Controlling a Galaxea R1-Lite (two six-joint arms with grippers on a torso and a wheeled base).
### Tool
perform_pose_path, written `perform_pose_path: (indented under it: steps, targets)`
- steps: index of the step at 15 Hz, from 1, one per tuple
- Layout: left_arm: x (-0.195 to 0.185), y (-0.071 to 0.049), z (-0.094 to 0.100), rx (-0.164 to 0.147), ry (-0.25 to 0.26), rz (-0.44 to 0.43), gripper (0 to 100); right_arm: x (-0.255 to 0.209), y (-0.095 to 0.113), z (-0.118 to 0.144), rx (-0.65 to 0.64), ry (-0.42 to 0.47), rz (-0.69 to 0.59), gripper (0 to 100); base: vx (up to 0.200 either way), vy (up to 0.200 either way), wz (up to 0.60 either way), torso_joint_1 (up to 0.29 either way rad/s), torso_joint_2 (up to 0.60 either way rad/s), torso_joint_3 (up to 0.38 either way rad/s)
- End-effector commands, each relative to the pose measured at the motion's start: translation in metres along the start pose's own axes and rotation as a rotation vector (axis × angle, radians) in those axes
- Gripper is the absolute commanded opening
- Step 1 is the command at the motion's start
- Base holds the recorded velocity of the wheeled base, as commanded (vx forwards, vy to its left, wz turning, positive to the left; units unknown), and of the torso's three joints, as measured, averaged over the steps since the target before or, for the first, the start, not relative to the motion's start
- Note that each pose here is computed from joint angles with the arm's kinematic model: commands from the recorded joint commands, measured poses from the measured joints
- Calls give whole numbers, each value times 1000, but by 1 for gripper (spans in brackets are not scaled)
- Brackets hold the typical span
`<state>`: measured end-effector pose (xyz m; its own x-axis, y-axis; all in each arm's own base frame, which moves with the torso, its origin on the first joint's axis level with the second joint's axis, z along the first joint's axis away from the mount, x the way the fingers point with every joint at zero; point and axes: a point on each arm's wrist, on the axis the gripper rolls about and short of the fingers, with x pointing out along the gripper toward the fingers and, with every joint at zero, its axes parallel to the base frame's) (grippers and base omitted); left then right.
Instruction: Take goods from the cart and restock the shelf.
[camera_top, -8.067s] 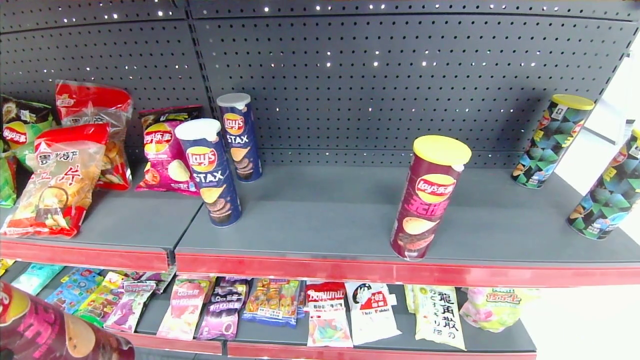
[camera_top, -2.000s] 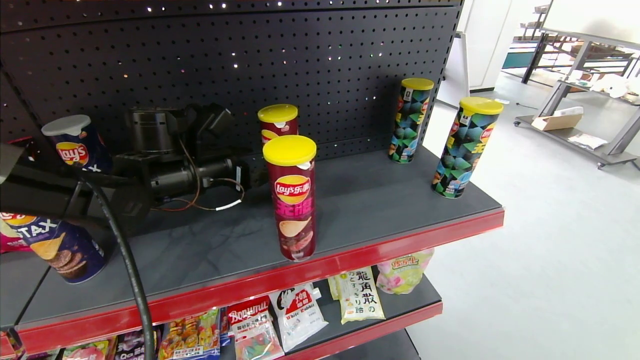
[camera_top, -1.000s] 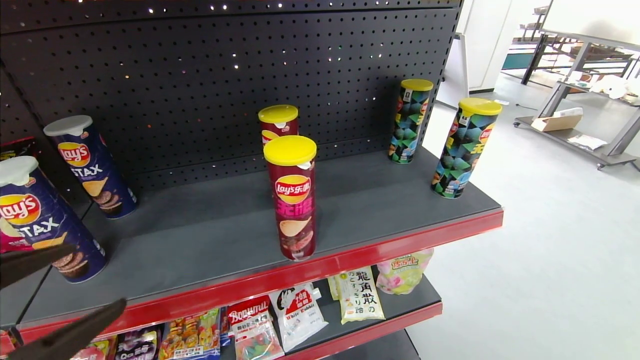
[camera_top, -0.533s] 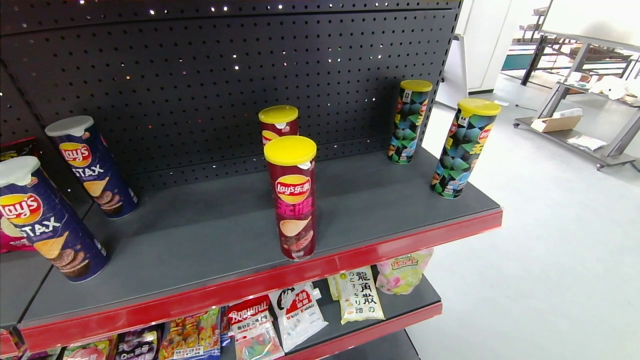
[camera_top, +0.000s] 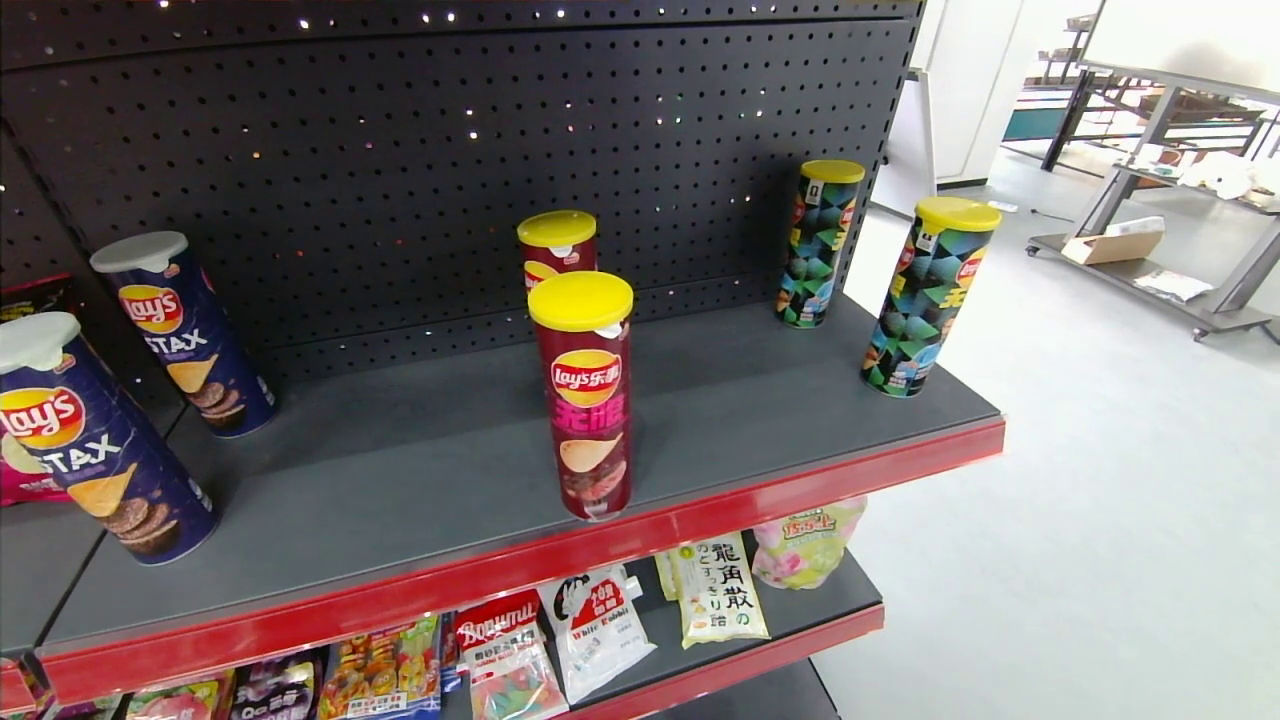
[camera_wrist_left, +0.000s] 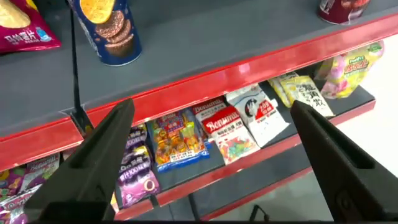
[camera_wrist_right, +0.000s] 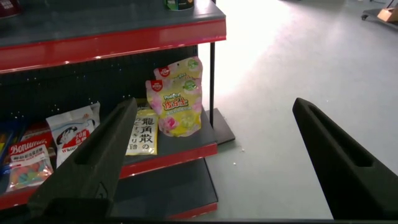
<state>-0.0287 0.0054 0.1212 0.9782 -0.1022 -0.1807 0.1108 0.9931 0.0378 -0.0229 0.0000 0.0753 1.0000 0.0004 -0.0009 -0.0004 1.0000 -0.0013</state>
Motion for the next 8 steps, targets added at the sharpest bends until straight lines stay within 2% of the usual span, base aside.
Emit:
perform_pose_path:
  steps: [1, 7, 8]
  targets:
    - [-2, 0, -11, -1, -27, 1, 100, 0, 0, 0, 0, 1, 0, 100, 0, 0, 600, 2, 2, 2]
    - [0, -1, -15, 2, -15, -14, 100, 0, 0, 0, 0, 1, 3, 100, 0, 0, 600, 3, 3, 6]
    - [0, -1, -15, 2, -15, -19, 100, 0, 0, 0, 1, 1, 1, 100, 0, 0, 0, 0, 0, 0]
